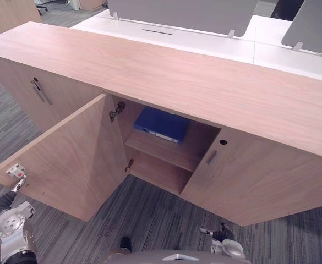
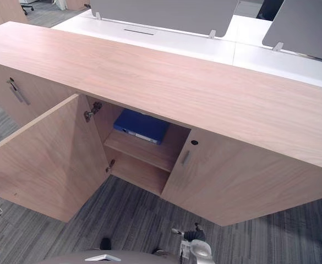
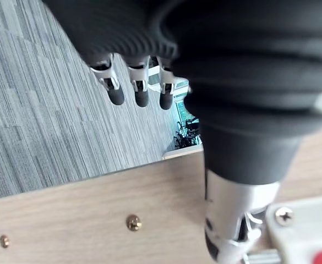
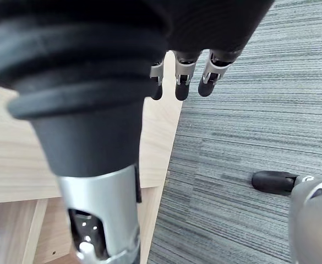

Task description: Walk over to the cabinet, pick up the folder, carry it to the office cabinet, place the folder inside the office cabinet, then close the office cabinet door

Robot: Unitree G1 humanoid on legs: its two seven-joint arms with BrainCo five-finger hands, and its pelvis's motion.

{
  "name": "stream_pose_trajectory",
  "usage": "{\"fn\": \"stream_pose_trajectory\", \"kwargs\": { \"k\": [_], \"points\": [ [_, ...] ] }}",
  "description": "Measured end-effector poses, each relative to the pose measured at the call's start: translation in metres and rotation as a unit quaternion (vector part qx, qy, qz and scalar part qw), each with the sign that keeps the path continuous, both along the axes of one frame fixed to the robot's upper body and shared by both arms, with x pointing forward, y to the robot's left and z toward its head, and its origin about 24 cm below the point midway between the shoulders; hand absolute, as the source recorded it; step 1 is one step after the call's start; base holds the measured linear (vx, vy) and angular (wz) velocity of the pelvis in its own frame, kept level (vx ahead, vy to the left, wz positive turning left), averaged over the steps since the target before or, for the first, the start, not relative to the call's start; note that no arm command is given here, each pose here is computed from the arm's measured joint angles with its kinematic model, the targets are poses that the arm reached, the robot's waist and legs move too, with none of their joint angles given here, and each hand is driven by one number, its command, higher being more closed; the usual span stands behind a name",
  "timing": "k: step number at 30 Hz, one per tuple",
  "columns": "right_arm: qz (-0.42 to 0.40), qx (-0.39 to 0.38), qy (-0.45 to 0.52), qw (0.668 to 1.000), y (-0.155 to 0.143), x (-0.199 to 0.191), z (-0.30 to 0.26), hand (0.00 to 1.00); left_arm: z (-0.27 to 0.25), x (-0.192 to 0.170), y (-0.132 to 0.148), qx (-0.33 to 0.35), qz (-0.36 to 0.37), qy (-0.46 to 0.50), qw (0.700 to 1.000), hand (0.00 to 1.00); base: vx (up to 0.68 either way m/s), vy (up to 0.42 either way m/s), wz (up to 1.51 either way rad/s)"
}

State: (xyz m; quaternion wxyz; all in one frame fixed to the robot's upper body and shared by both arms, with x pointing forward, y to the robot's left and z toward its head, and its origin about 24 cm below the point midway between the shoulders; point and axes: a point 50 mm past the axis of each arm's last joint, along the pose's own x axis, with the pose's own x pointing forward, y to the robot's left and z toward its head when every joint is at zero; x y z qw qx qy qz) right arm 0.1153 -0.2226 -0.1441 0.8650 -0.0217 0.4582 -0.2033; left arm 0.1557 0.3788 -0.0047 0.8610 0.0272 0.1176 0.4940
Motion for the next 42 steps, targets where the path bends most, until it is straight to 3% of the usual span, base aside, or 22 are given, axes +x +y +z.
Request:
{"fn": "stream_pose_trajectory", "kwargs": {
  "k": [14, 27, 31, 36, 42],
  "points": [
    [0.006, 0.012, -0.002, 1.0, 0.001, 0.001, 0.0, 0.0, 0.005, 0.016, -0.021, 0.027, -0.083, 0.006, 0.996, 0.0, 0.01, -0.001, -0.01],
    [0.003, 0.017, 0.02, 1.0, 0.004, -0.011, -0.005, 0.0, -0.032, -0.013, -0.087, -0.051, -0.179, 0.033, 0.982, 0.0, -0.05, 0.016, 0.02],
    [0.003, 0.018, 0.024, 1.0, 0.004, -0.013, -0.005, 0.0, -0.043, -0.021, -0.113, -0.091, -0.241, 0.047, 0.965, 0.0, -0.05, 0.034, -0.01],
    [0.003, 0.029, 0.025, 0.999, 0.012, -0.014, -0.007, 0.0, -0.06, -0.024, -0.17, -0.159, -0.371, 0.065, 0.913, 0.0, -0.05, 0.054, -0.08],
    [0.002, 0.039, 0.024, 0.999, 0.02, -0.013, -0.008, 0.0, -0.068, -0.029, -0.22, -0.195, -0.468, 0.083, 0.858, 0.0, -0.03, 0.04, -0.16]
  ]
}}
